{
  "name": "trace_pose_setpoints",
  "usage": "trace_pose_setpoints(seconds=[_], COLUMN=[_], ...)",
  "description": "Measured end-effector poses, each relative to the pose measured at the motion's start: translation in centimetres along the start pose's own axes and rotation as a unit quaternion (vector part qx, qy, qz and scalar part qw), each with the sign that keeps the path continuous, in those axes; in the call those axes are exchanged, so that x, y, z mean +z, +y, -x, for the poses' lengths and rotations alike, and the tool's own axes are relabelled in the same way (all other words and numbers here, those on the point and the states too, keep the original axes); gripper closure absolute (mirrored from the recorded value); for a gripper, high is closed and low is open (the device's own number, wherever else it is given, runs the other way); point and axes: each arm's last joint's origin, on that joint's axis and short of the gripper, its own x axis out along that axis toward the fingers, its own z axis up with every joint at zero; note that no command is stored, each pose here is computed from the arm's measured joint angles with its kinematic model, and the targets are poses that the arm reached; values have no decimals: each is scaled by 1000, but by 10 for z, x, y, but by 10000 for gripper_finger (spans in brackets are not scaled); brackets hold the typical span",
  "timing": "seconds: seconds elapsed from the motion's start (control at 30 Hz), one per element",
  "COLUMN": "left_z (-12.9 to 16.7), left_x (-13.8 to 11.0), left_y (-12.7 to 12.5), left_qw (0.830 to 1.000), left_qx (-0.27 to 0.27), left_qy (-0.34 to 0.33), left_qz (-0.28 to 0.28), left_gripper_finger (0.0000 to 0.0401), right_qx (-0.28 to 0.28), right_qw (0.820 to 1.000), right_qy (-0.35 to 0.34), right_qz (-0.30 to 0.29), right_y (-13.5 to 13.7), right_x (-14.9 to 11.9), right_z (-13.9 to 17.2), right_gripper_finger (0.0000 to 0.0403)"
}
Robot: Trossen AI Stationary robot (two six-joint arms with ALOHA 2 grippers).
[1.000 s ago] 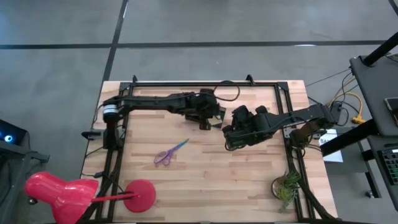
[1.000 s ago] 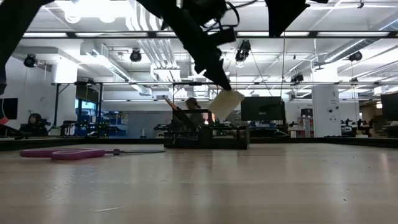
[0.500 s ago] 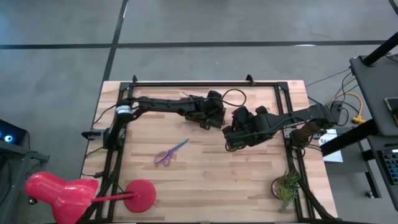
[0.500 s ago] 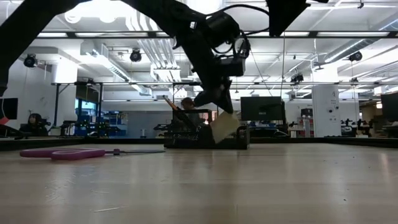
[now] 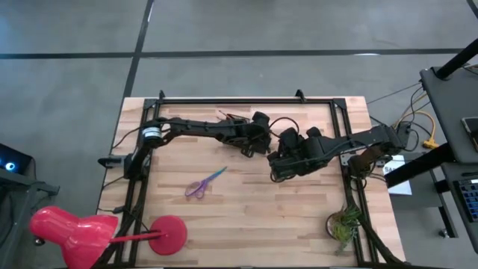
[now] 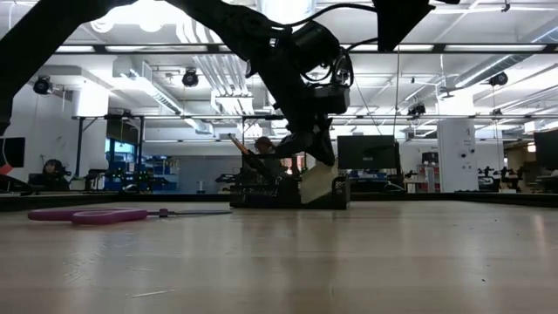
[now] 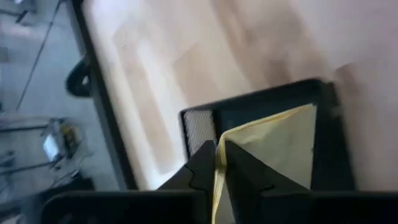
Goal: Pick and place office supplies into organizer
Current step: Put the yellow sticky notes into the black desk organizer, then put the violet scissors into the black desk organizer
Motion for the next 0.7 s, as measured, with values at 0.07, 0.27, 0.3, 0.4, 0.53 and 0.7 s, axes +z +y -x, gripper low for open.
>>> trace_pose_setpoints(seconds=[0.07, 0.27, 0.3, 0.4, 0.53, 0.7], left_z=[0, 0, 0, 0, 11, 56], left_x=[1, 1, 1, 1, 1, 0], left_y=[-1, -1, -1, 1, -1, -2], left_qw=[1000, 1000, 999, 999, 998, 986], left_qx=[-10, -12, -9, 16, 29, -71], left_qy=[-11, -14, -15, 7, 45, 4], left_qz=[0, 22, 27, 28, 41, 151], left_gripper_finger=[369, 304, 292, 259, 233, 231], right_qx=[-1, -5, -6, -10, -17, -10], right_qw=[1000, 1000, 1000, 1000, 1000, 996], right_qy=[0, 2, 2, 3, 5, 20], right_qz=[1, 5, 5, 7, 16, 89], right_y=[0, 0, 0, 1, 1, 3], right_x=[0, -2, -3, -5, -8, -11], right_z=[0, -3, -3, -5, -9, -13], right_gripper_finger=[338, 339, 339, 337, 335, 339])
